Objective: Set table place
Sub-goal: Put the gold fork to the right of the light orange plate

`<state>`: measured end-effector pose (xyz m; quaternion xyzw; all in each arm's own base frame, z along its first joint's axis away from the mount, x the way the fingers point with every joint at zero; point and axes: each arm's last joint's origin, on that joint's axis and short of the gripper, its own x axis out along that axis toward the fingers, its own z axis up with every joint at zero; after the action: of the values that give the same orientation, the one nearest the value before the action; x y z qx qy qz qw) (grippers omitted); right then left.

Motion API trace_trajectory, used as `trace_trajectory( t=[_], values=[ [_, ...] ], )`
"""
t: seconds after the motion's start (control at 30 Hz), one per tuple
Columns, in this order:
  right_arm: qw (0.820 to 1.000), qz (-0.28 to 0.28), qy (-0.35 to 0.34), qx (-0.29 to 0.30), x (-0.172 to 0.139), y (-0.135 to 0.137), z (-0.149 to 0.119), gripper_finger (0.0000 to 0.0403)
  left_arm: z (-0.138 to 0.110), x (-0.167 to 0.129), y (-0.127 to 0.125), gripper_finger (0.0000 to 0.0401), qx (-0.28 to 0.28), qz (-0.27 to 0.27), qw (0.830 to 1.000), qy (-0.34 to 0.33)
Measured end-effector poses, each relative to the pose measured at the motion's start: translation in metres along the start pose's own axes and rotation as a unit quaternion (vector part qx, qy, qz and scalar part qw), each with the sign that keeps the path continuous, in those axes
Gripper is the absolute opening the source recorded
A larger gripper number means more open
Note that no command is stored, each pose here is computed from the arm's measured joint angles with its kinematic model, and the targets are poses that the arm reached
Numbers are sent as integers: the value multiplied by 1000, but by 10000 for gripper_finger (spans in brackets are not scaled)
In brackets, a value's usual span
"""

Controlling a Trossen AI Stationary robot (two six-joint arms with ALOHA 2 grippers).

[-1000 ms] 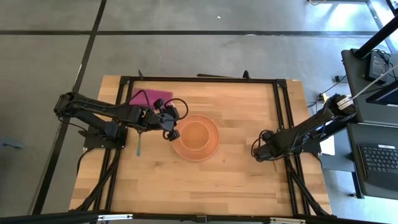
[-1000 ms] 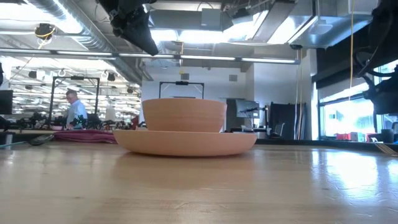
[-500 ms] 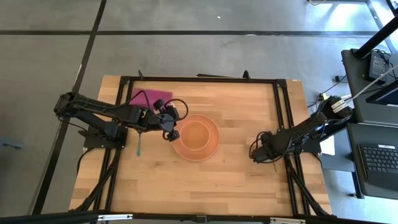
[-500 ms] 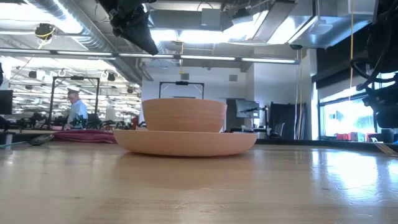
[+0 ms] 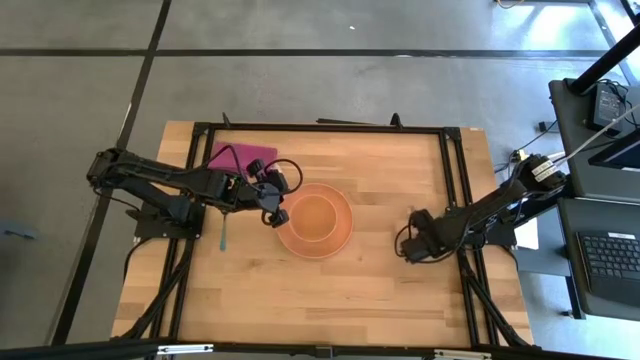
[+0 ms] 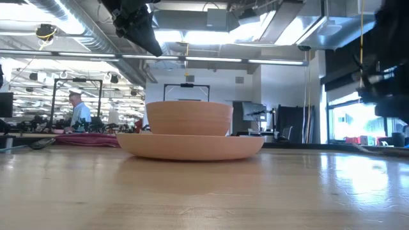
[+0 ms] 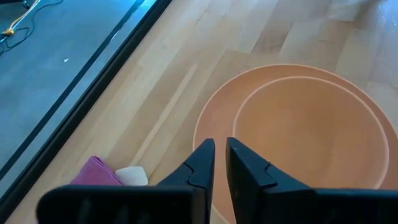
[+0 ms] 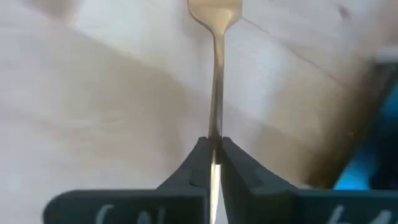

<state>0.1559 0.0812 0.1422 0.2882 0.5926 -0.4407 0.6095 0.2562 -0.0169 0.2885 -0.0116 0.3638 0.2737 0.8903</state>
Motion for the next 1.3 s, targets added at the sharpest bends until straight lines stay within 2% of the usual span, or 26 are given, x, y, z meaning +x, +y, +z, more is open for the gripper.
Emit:
trace_trajectory(
  t=[0.17, 0.27, 0.4, 0.53, 0.67, 0.9, 1.1, 1.3],
  values=[
    [996, 68, -61, -5, -34, 23, 9, 15, 0, 0, 0, 45, 0, 0, 1000, 0],
    [991, 94, -91, 19, -53, 32, 19, 16, 0, 0, 0, 49, 0, 0, 1000, 0],
    [983, 139, -113, 42, -72, 44, 40, 21, 1, 0, 0, 54, -1, -2, 1000, -6],
    [983, 143, -110, 38, -76, 49, 68, 17, 3, -1, 0, 55, 9, -2, 1000, -8],
    [986, 130, -91, 55, -70, 47, 94, 18, 8, -4, 0, 49, 19, -4, 1000, -16],
    [985, 104, -54, 124, -50, 45, 125, 19, 11, -5, 1, 34, 32, -1, 999, -23],
    [981, 132, -37, 134, -28, 67, 136, 22, 11, -5, 0, 25, 56, 0, 998, -23],
    [986, 96, 12, 138, 3, 81, 135, 20, 11, -5, 0, 21, 56, 0, 998, -23]
  ],
)
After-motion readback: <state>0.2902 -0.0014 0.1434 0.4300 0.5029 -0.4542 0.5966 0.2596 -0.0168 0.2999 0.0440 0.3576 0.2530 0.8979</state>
